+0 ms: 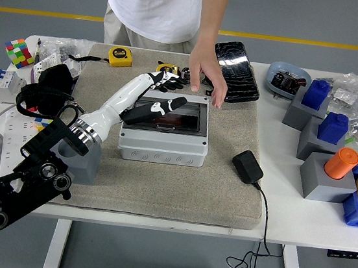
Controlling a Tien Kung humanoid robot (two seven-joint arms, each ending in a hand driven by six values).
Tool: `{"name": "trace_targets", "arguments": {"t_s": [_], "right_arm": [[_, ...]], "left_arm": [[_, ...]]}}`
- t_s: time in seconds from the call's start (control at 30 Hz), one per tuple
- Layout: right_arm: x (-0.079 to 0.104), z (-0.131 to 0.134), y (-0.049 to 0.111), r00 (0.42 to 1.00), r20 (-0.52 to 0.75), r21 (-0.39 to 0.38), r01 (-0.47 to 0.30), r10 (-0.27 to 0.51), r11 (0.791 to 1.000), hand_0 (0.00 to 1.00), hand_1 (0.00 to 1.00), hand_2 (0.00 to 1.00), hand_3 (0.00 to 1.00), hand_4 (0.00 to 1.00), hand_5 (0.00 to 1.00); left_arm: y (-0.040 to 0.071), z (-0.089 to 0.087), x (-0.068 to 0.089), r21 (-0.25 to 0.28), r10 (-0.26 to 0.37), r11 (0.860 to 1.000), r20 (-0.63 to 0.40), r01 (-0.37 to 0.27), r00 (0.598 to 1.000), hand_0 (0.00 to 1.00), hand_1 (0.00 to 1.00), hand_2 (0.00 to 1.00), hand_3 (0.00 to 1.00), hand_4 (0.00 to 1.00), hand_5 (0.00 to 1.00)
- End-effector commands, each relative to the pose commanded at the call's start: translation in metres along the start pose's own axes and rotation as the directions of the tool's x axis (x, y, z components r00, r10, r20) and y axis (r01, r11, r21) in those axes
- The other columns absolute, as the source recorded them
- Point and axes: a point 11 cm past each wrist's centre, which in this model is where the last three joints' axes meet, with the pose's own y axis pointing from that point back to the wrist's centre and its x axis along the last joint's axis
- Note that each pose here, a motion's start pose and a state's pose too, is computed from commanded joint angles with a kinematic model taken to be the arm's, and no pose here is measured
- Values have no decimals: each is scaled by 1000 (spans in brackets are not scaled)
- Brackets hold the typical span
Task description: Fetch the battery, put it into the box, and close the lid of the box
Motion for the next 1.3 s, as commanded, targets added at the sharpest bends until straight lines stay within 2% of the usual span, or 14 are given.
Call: {"name": "trace_targets", "arguments": {"t_s": [0.07, 0.1, 0.3, 0.33, 0.5, 0.53, 0.77, 1.03, 1.3], "right_arm": [[0, -1, 0, 1000, 0, 1, 2, -2, 1000, 640, 653, 651, 530, 950, 414], [-1, -2, 0, 1000, 0, 2, 2, -2, 1000, 640, 653, 651, 530, 950, 414], [-3, -10, 0, 1000, 6, 14, 5, -5, 1000, 640, 653, 651, 530, 950, 414], [-3, -11, 1, 1000, 7, 15, 6, -6, 1000, 640, 654, 651, 529, 950, 415], [-5, -15, 1, 1000, 8, 20, 12, -12, 1000, 640, 654, 651, 529, 950, 415], [-5, -15, 1, 1000, 8, 20, 13, -13, 1000, 640, 655, 651, 529, 950, 417], [-5, -16, 1, 1000, 9, 19, 17, -17, 1000, 641, 655, 652, 529, 949, 418], [-7, -18, 1, 1000, 12, 20, 21, -22, 1000, 642, 655, 652, 529, 950, 420], [-9, -17, 1, 1000, 13, 19, 26, -26, 999, 640, 655, 655, 530, 950, 417]], "left_arm": [[1, -3, 10, 13, 42, 999, -40, -41, 998, 680, 740, 739, 748, 998, 945], [2, -5, 14, 19, 59, 998, -54, -58, 997, 638, 728, 730, 736, 998, 784], [9, -14, 49, 41, 176, 984, -115, -172, 978, 638, 728, 730, 736, 998, 784], [10, -15, 54, 40, 191, 981, -117, -187, 975, 614, 717, 716, 727, 998, 709], [17, -18, 78, 37, 255, 967, -124, -252, 959, 614, 717, 716, 727, 998, 709], [18, -19, 82, 38, 266, 964, -122, -263, 956, 605, 703, 703, 717, 998, 685], [25, -30, 97, 94, 278, 958, -80, -271, 957, 602, 700, 699, 714, 998, 670], [29, -31, 111, 93, 305, 950, -79, -298, 949, 600, 696, 688, 711, 998, 666], [31, -33, 113, 96, 305, 950, -82, -297, 949, 589, 686, 682, 707, 998, 660]]}}
